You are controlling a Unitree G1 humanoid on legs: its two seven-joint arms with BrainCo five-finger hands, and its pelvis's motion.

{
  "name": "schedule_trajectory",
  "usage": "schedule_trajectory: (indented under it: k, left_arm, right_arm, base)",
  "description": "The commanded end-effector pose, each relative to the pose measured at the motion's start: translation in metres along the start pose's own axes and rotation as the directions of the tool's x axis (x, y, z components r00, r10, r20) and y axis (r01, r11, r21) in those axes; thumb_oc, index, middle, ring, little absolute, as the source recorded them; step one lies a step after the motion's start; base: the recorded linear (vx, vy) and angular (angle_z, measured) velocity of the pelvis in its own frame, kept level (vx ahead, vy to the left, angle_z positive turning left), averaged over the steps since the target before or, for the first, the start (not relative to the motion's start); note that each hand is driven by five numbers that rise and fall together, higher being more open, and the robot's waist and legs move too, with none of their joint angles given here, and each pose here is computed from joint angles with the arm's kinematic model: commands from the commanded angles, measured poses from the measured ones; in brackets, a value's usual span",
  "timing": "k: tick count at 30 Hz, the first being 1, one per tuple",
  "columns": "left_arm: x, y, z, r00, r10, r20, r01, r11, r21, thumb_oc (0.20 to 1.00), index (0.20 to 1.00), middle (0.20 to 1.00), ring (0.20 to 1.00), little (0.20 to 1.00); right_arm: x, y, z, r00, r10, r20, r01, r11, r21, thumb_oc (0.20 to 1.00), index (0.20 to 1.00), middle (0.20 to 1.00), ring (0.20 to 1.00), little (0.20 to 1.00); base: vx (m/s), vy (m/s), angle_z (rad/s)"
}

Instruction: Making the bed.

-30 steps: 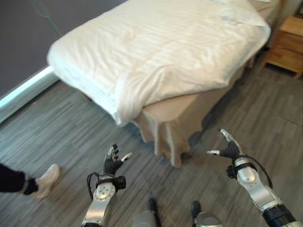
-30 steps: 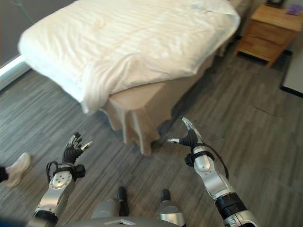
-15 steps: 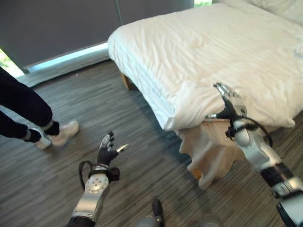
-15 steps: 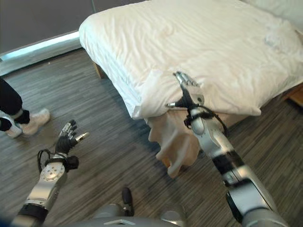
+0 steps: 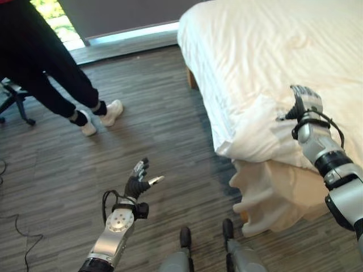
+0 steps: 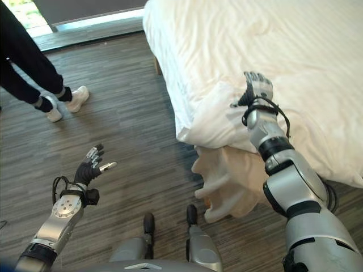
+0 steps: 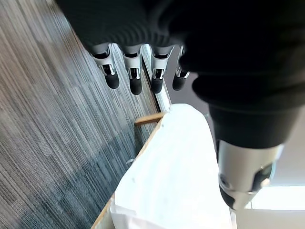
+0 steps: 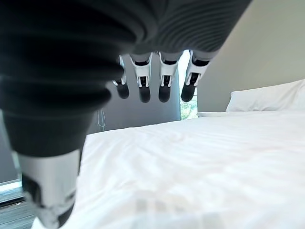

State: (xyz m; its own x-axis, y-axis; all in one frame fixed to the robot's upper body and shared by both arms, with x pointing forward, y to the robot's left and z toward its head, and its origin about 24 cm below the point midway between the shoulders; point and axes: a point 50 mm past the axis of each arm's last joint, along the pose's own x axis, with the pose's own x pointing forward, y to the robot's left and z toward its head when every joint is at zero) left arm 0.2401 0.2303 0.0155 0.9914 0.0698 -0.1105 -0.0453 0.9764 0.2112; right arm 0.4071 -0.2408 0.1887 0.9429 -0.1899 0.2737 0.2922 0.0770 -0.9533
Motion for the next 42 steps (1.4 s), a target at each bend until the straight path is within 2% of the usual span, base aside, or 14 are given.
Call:
schedule_trajectory:
  k: [1, 9, 14, 15, 16, 24, 28, 34, 35, 36, 37, 39, 40, 42]
  left_arm:
    - [0.014, 0.004, 0.031, 0.989, -0.009, 0.150, 0.013, 1.000, -0.021, 1.000, 1.000, 1.000, 1.000, 1.000]
    - [0.019, -0.004, 0.039, 0.982, -0.011, 0.187, 0.027, 0.996, -0.083, 1.000, 1.000, 1.000, 1.000, 1.000]
    - [0.024, -0.012, 0.047, 0.974, -0.014, 0.226, 0.041, 0.992, -0.118, 1.000, 1.000, 1.000, 1.000, 1.000]
    - [0.024, -0.014, 0.048, 0.973, -0.017, 0.228, 0.046, 0.992, -0.121, 1.000, 1.000, 1.000, 1.000, 1.000]
    - [0.024, -0.015, 0.050, 0.972, -0.019, 0.236, 0.050, 0.991, -0.126, 1.000, 1.000, 1.000, 1.000, 1.000]
    - [0.025, -0.031, 0.054, 0.966, -0.061, 0.251, 0.104, 0.981, -0.161, 1.000, 1.000, 1.000, 1.000, 1.000]
    - [0.024, -0.029, 0.053, 0.968, -0.059, 0.243, 0.101, 0.982, -0.162, 1.000, 1.000, 1.000, 1.000, 1.000]
    - [0.017, -0.021, 0.036, 0.985, -0.038, 0.167, 0.064, 0.986, -0.153, 1.000, 1.000, 1.000, 1.000, 1.000]
    - [0.008, -0.014, 0.018, 0.996, -0.015, 0.084, 0.027, 0.989, -0.142, 1.000, 1.000, 1.000, 1.000, 1.000]
    - [0.007, -0.014, 0.017, 0.997, -0.020, 0.079, 0.030, 0.990, -0.136, 1.000, 1.000, 1.000, 1.000, 1.000]
    - [-0.005, 0.002, -0.002, 1.000, 0.029, -0.011, -0.030, 0.995, -0.090, 1.000, 1.000, 1.000, 1.000, 1.000]
    - [-0.008, 0.007, -0.005, 0.999, 0.042, -0.029, -0.044, 0.997, -0.067, 1.000, 1.000, 1.000, 1.000, 1.000]
    - [-0.018, 0.014, -0.018, 0.994, 0.068, -0.088, -0.072, 0.996, -0.050, 1.000, 1.000, 1.000, 1.000, 1.000]
    - [-0.030, 0.018, -0.034, 0.982, 0.091, -0.164, -0.098, 0.995, -0.034, 1.000, 1.000, 1.000, 1.000, 1.000]
  right_arm:
    - [0.022, -0.047, 0.017, 0.993, -0.110, 0.032, 0.112, 0.993, -0.045, 1.000, 1.000, 1.000, 1.000, 1.000]
    - [0.027, -0.068, 0.011, 0.988, -0.150, 0.039, 0.153, 0.982, -0.107, 1.000, 1.000, 1.000, 1.000, 1.000]
    - [0.027, -0.076, -0.017, 0.986, -0.159, -0.049, 0.152, 0.980, -0.126, 1.000, 1.000, 1.000, 1.000, 1.000]
    - [0.027, -0.075, -0.018, 0.987, -0.152, -0.052, 0.145, 0.981, -0.130, 0.705, 0.705, 0.705, 0.705, 0.705]
    - [0.027, -0.076, -0.020, 0.986, -0.152, -0.062, 0.143, 0.981, -0.128, 0.200, 0.200, 0.200, 0.200, 0.200]
    - [0.024, -0.078, -0.039, 0.975, -0.168, -0.143, 0.162, 0.985, -0.052, 0.200, 0.200, 0.200, 0.200, 0.200]
    - [0.018, -0.074, -0.039, 0.968, -0.209, -0.138, 0.225, 0.967, 0.117, 0.200, 0.200, 0.200, 0.200, 0.200]
    - [0.003, -0.050, -0.026, 0.977, -0.199, -0.081, 0.212, 0.953, 0.216, 0.200, 0.200, 0.200, 0.200, 0.200]
    - [-0.020, -0.022, -0.014, 0.984, -0.178, -0.001, 0.171, 0.942, 0.290, 0.200, 0.200, 0.200, 0.200, 0.200]
    - [-0.023, -0.020, -0.016, 0.985, -0.171, -0.008, 0.166, 0.942, 0.291, 0.200, 0.200, 0.200, 0.200, 0.200]
    - [-0.072, 0.018, -0.028, 0.995, -0.104, 0.000, 0.095, 0.910, 0.403, 0.200, 0.200, 0.200, 0.200, 0.200]
    - [-0.091, 0.026, -0.039, 0.997, -0.078, -0.012, 0.076, 0.906, 0.417, 0.200, 0.200, 0.200, 0.200, 0.200]
    - [-0.129, 0.042, -0.058, 0.999, -0.008, -0.043, 0.026, 0.899, 0.436, 0.200, 0.200, 0.200, 0.200, 0.200]
    - [-0.177, 0.063, -0.071, 0.991, 0.118, -0.061, -0.076, 0.883, 0.463, 0.200, 0.200, 0.200, 0.200, 0.200]
  base:
    - [0.03, -0.015, -0.05]
    - [0.00, 0.004, 0.02]
    - [-0.01, 0.020, -0.01]
    - [-0.02, 0.034, -0.11]
    - [0.00, 0.033, -0.13]
    - [0.00, 0.010, -0.06]
    - [0.00, 0.002, -0.01]
    - [0.00, 0.013, -0.10]
    - [0.01, 0.035, -0.14]
    - [0.03, 0.043, -0.15]
    - [0.04, 0.022, -0.16]
    - [0.01, 0.000, -0.47]
    - [-0.01, -0.004, -0.45]
    - [-0.05, 0.008, -0.23]
